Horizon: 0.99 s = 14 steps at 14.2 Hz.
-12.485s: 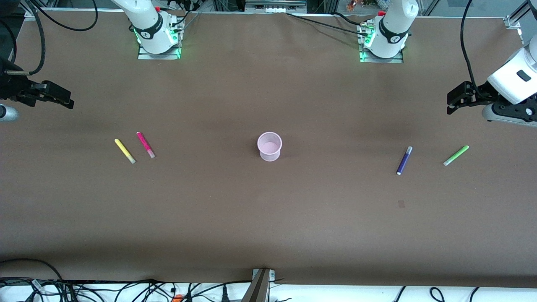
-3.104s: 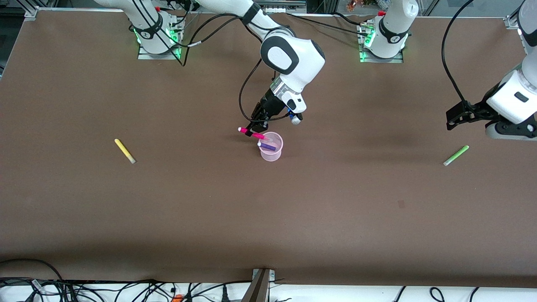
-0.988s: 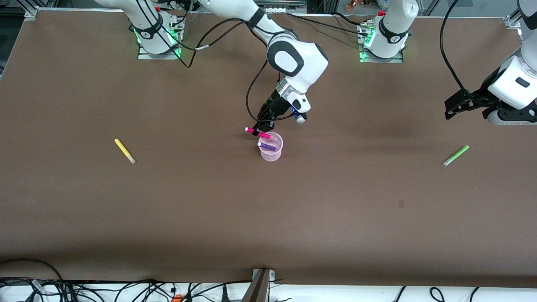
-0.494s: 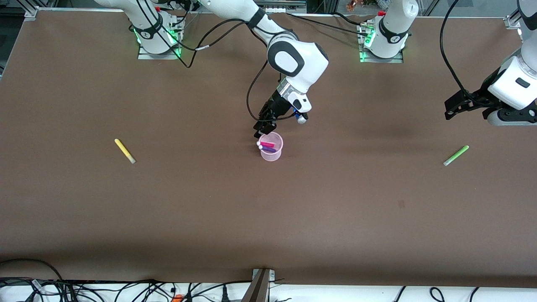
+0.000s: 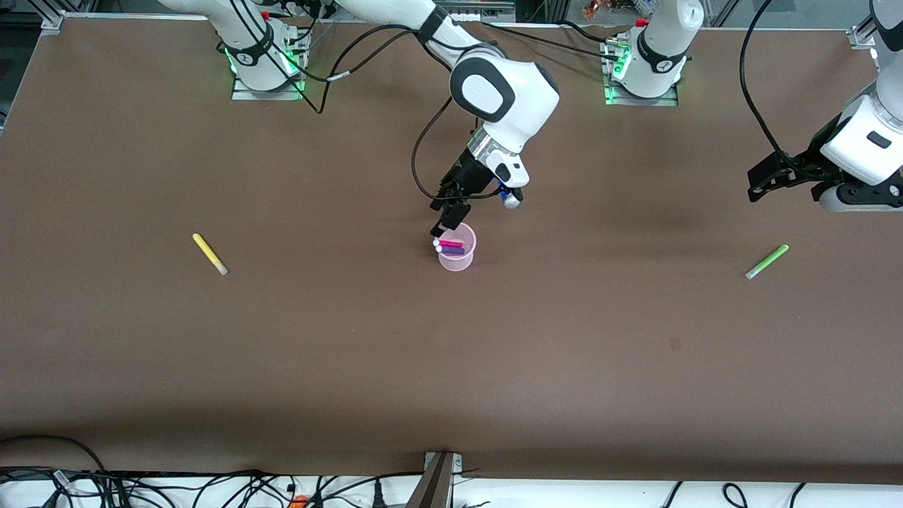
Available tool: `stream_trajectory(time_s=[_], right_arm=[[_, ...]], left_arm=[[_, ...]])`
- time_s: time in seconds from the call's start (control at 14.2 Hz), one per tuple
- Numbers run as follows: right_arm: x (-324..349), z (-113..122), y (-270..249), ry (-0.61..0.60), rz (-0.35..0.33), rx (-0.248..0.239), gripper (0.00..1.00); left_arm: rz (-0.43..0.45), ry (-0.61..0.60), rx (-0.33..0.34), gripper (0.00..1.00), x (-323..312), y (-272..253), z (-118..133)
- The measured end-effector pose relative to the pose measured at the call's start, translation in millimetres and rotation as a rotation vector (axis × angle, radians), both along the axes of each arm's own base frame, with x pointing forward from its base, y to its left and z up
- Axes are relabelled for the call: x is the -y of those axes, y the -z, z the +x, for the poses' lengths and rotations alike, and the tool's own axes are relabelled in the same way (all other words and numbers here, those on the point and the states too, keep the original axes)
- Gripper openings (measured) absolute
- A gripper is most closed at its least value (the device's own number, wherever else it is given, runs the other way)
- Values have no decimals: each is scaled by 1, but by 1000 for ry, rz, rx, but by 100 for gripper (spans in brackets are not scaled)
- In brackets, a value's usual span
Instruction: Organize pens into pink holder with both arms
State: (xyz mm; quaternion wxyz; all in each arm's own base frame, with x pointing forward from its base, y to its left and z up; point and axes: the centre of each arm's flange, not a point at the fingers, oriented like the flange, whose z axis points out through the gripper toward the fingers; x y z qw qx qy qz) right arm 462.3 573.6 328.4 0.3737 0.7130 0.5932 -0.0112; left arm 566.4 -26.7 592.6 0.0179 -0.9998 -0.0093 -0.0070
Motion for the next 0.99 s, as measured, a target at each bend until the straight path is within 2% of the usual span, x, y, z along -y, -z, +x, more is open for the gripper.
stream_trajectory(time_s=[0.14, 0.28, 0.42, 0.56, 0.71, 0.85, 0.99], right_arm=[[51, 53, -71, 132, 159, -61, 100], [137, 110, -143, 249, 318, -128, 100], [229, 150, -191, 367, 443, -179, 100], [310, 171, -214, 506, 522, -209, 100], [377, 184, -222, 629, 575, -218, 100], [431, 190, -218, 749, 636, -245, 100], [482, 191, -211, 873, 654, -242, 99]], left_arm=[[0, 0, 0, 100, 0, 0, 0], [0, 0, 1, 100, 0, -1, 0], [0, 0, 1, 100, 0, -1, 0], [0, 0, 2, 100, 0, -1, 0], [0, 1, 2, 100, 0, -1, 0], [0, 1, 2, 100, 0, -1, 0], [0, 1, 2, 100, 1, -1, 0]])
